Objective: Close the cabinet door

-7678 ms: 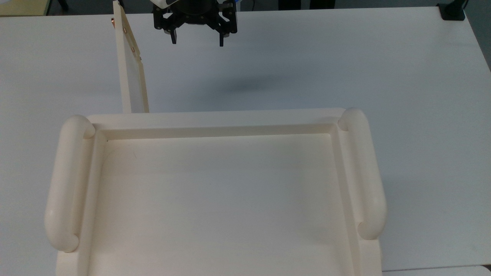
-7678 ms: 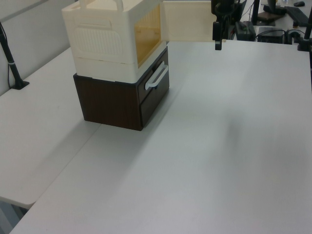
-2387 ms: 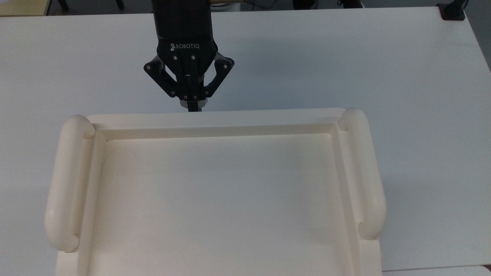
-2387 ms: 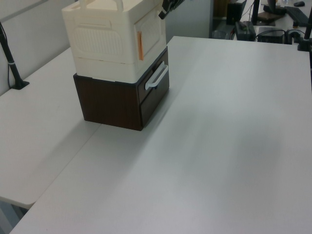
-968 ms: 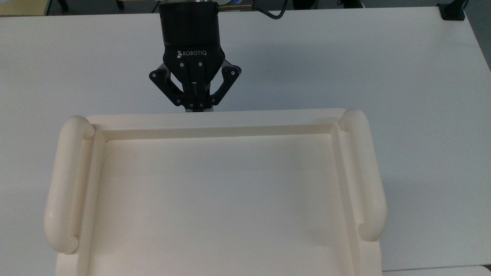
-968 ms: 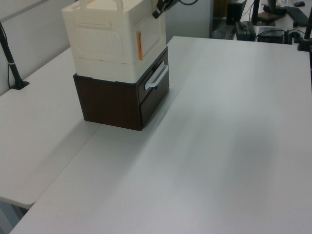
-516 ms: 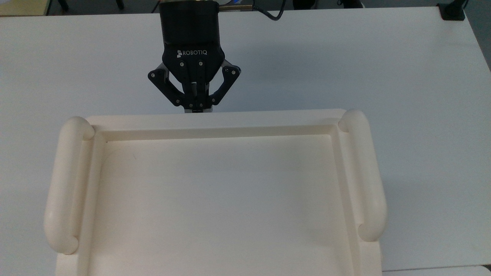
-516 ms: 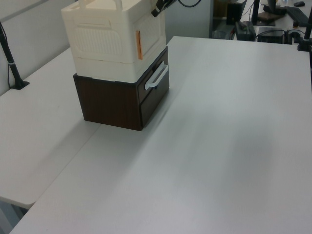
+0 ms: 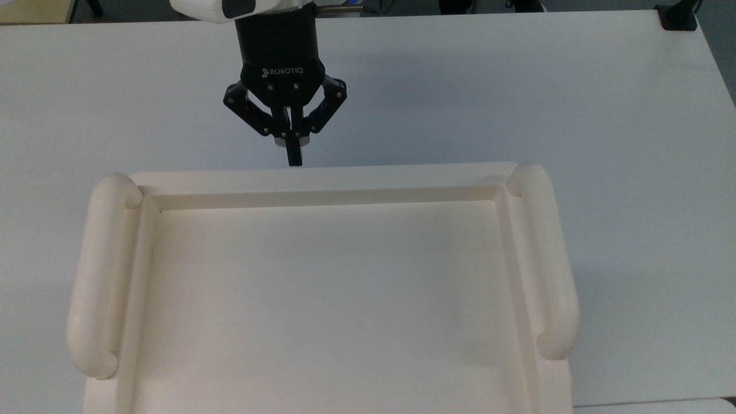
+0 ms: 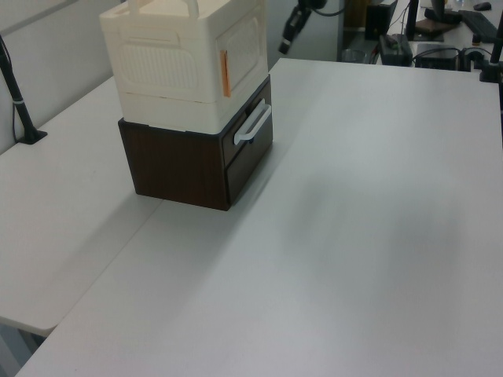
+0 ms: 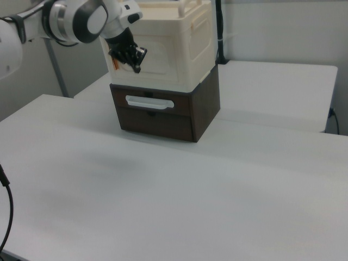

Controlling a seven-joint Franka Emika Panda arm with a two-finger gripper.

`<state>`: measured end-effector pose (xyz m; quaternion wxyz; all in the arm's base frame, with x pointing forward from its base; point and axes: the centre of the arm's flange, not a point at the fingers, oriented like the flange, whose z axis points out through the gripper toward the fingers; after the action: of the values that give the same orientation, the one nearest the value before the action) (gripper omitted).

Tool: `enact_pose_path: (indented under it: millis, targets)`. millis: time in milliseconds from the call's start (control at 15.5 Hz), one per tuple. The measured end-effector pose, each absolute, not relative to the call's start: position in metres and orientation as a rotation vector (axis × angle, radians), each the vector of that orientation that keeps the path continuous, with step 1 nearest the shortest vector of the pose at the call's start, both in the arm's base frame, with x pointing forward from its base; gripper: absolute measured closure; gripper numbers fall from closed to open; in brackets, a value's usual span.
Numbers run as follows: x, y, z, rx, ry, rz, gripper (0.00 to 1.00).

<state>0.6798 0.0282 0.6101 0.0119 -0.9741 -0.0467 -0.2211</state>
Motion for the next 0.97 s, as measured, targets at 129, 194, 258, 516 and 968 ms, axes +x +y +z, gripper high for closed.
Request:
enact_pose_path:
  millis: [129, 194, 258, 516, 968]
  targets:
    - [0.662, 0.027, 0.611, -3.109, -0.178, -0.515, 0.99]
    - [0.653, 0.027, 0.611, -3.148, -0.193, -0.429, 0.99]
    - [0.644, 0.027, 0.610, -3.182, -0.207, -0.342, 0.99]
    - [0.618, 0.039, 0.605, -3.220, -0.249, -0.133, 0.99]
    - [0.582, 0.003, 0.618, -3.227, -0.153, -0.030, 0.97]
